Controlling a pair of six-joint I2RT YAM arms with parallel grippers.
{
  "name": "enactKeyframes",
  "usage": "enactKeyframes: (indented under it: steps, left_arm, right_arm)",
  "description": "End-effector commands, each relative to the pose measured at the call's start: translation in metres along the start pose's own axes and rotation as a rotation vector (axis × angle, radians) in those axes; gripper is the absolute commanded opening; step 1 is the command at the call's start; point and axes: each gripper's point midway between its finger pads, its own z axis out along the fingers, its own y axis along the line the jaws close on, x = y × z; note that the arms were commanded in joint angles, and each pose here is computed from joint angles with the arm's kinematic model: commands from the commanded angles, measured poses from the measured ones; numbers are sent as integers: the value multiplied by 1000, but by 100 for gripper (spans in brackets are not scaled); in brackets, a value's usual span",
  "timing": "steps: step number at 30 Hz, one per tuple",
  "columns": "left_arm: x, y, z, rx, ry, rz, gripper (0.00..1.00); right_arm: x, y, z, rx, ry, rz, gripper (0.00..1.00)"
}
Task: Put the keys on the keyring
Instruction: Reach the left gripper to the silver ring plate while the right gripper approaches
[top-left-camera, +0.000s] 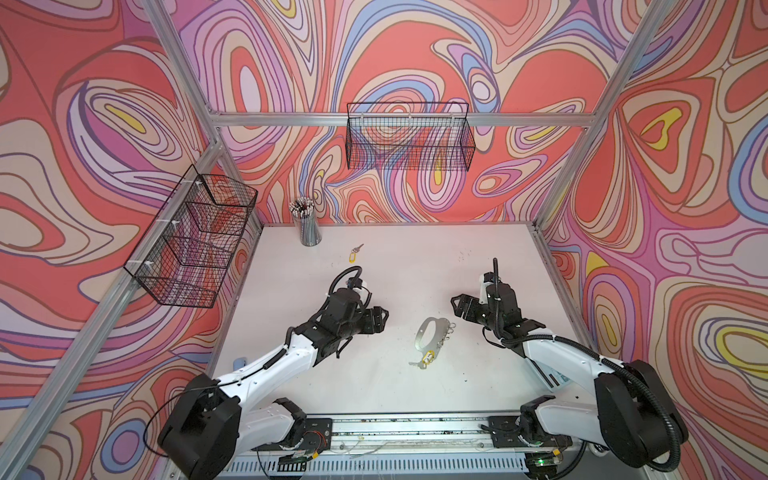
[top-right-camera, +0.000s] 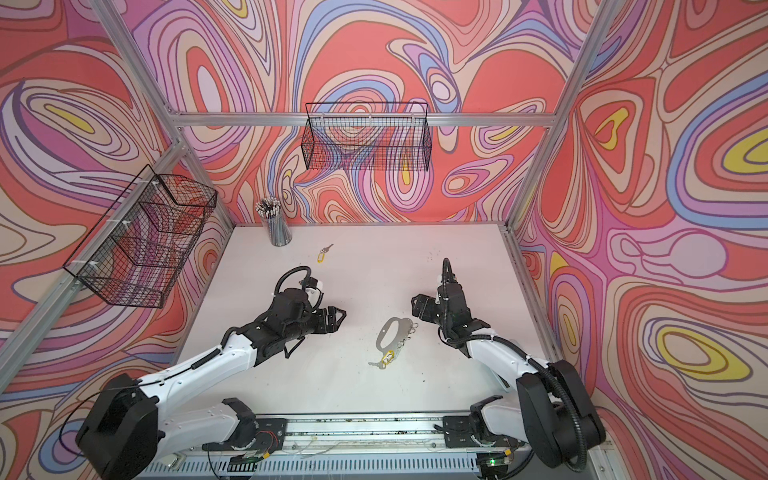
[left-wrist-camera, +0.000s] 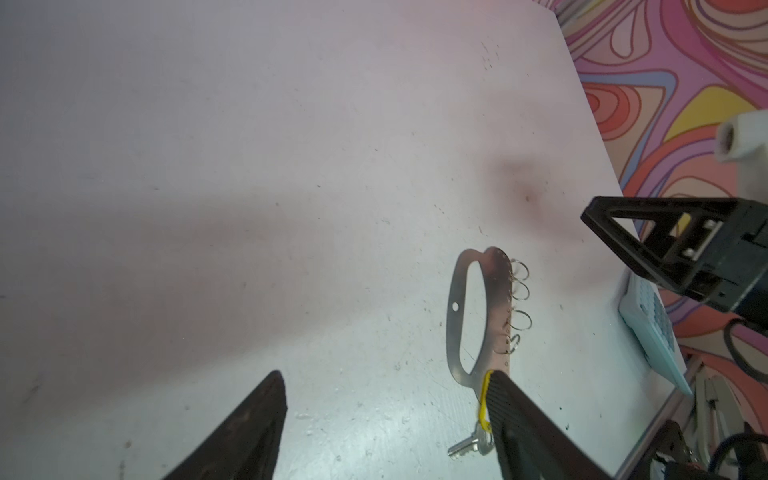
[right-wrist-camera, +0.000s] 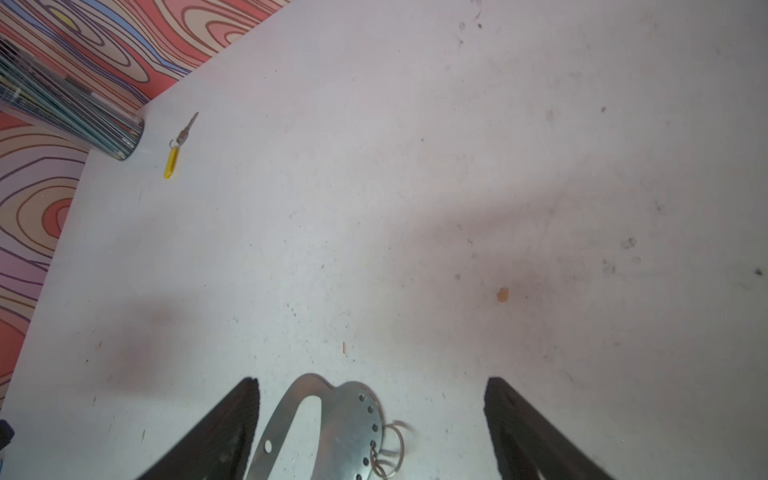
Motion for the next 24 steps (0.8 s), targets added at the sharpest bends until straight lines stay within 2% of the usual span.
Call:
enactKeyframes:
  steps: [1,6,10,12,17,24]
  left_arm:
    - [21,-36,15,67,126,81,64]
    - [60,-81,48,154,294,175,51]
    - [77,-99,72,197,405,167,37]
    - [85,-104,81,193,431,195,35]
    - [101,-114,99,169,501,272,29]
    - [115,-116,113,146,551,309,29]
  right_arm:
    - [-7,-2,-7,22,-36,-1,90]
    - [-16,-7,-20,60,-89,-7,92]
    - [-24,-19,-30,131,-133,17,93]
    - [-25,-21,-35,156,-131,12,93]
    - [-23,-15,-46,99,-152,-18,93]
    - [-22,-17,-54,107,-166,-37,93]
